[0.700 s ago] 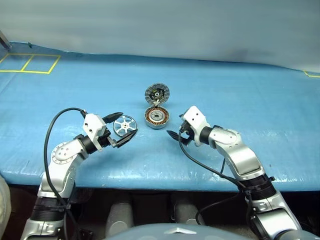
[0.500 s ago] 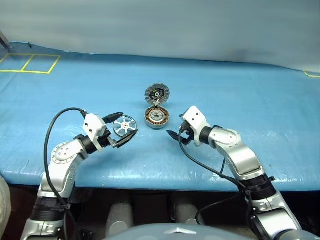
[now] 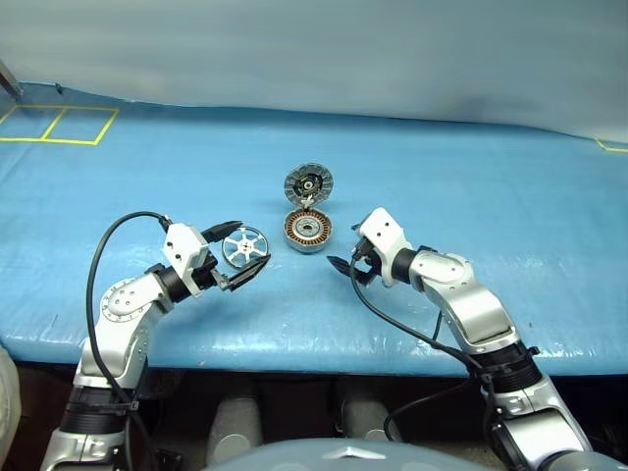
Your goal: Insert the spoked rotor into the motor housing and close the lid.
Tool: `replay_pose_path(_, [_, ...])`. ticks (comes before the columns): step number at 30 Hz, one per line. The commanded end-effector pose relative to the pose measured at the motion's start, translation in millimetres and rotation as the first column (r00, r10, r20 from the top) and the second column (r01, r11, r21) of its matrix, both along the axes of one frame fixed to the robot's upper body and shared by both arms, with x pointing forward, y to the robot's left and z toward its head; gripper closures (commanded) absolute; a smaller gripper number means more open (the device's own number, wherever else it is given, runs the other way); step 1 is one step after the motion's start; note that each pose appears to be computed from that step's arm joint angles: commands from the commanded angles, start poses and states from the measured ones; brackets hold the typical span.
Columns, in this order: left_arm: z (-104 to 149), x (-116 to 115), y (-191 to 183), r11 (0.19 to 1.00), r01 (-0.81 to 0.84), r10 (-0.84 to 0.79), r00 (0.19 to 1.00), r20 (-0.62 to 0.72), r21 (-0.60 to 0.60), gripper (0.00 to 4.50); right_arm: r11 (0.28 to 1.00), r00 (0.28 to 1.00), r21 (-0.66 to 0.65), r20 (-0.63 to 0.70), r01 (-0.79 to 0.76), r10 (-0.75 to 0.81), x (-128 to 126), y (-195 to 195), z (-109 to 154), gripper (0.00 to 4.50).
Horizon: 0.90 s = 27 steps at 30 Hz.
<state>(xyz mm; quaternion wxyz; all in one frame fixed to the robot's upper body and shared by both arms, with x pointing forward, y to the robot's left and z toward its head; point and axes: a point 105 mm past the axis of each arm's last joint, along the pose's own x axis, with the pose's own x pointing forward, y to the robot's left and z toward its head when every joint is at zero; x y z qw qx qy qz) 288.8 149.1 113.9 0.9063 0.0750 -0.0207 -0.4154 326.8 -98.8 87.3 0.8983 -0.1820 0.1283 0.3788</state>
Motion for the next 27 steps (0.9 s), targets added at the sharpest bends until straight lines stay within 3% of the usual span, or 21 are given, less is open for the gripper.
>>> replay_pose_path(1, [8.1, 0.7, -0.2, 1.000, 0.002, -0.002, 0.999, 0.036, -0.006, 0.00, 1.000, 0.999, 0.014, 0.053, -0.009, 0.008, 3.0, 1.3, 13.6, 0.03])
replay_pose_path(20, [7.6, 0.6, -1.5, 1.000, 0.003, -0.002, 1.000, 0.032, -0.012, 0.00, 1.000, 0.999, 0.007, 0.045, -0.012, 0.012, 3.2, 0.5, 13.0, 0.03])
replay_pose_path(27, [7.2, 0.9, -2.2, 1.000, 0.003, -0.002, 1.000, 0.031, -0.014, 0.00, 0.991, 0.995, -0.108, 0.062, -0.074, 0.081, 7.6, -5.1, 20.6, 0.03])
